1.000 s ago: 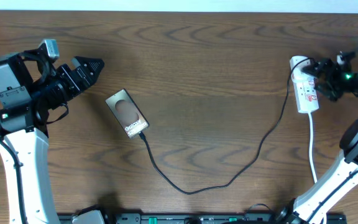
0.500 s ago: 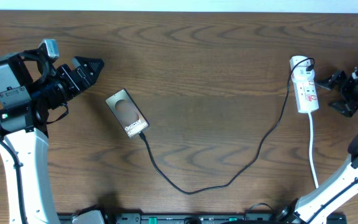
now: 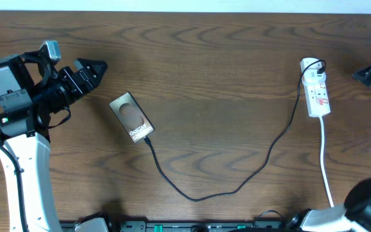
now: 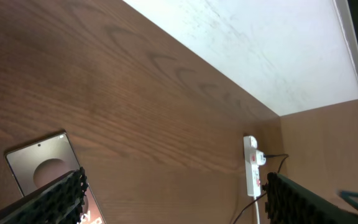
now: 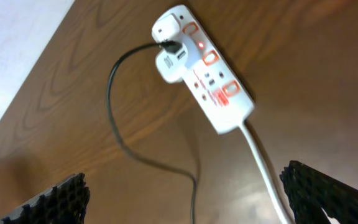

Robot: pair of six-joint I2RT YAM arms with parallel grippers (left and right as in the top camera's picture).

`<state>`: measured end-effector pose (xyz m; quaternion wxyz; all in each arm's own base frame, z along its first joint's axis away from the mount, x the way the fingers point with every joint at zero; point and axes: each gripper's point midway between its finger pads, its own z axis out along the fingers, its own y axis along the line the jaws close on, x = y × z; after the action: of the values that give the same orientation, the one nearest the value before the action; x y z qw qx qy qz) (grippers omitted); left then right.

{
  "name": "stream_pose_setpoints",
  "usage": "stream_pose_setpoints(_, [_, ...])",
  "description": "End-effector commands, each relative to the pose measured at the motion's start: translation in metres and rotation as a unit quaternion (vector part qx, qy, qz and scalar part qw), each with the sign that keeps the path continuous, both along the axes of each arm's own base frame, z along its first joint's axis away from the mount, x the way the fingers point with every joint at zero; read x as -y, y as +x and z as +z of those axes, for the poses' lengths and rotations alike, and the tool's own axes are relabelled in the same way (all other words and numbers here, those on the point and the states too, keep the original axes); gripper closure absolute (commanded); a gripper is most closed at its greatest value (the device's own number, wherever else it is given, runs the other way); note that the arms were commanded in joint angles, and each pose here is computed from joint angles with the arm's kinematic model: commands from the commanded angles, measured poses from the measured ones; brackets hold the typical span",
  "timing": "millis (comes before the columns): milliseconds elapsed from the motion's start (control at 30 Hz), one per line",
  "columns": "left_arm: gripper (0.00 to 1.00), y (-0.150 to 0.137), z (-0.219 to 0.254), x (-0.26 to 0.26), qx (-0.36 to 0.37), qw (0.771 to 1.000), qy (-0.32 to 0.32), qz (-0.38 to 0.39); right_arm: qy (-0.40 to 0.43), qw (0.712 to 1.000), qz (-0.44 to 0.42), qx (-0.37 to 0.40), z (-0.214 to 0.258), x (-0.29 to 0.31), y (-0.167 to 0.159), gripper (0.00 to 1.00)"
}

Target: Plug charger to phone and switch on socket

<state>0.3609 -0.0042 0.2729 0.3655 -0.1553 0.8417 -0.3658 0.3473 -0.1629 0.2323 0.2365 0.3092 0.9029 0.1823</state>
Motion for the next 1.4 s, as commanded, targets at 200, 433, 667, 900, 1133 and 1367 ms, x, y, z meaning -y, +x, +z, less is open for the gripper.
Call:
stream_pose_setpoints(200, [0.10, 0.000, -0.001, -0.001, 0.003, 1.000, 0.009, -0.003, -0.028, 0.997, -0.063, 0.018, 0.058, -0.024, -0.048, 0.01])
stream_pose_setpoints(433, [0.10, 0.000, -0.001, -0.001, 0.003, 1.000, 0.009, -0.003, -0.037, 0.997, -0.063, 0.032, 0.071, -0.032, -0.058, 0.01])
stream_pose_setpoints(667, [0.10, 0.000, -0.001, -0.001, 0.003, 1.000, 0.009, -0.003, -0.037, 0.997, -0.063, 0.031, 0.071, -0.031, -0.058, 0.01])
stream_pose_setpoints(900, [0.10, 0.000, -0.001, -0.001, 0.003, 1.000, 0.009, -0.003, -0.037, 0.997, -0.063, 0.032, 0.071, -0.031, -0.058, 0.01])
stream_pose_setpoints(1133, [0.10, 0.001, -0.002, -0.001, 0.004, 1.000, 0.014, 0.000, -0.037, 0.997, -0.063, 0.031, 0.071, -0.031, -0.058, 0.01])
stream_pose_setpoints(1367, [0.10, 0.002, -0.003, -0.003, 0.001, 1.000, 0.019, 0.005, -0.037, 0.997, -0.063, 0.031, 0.071, -0.031, -0.058, 0.01])
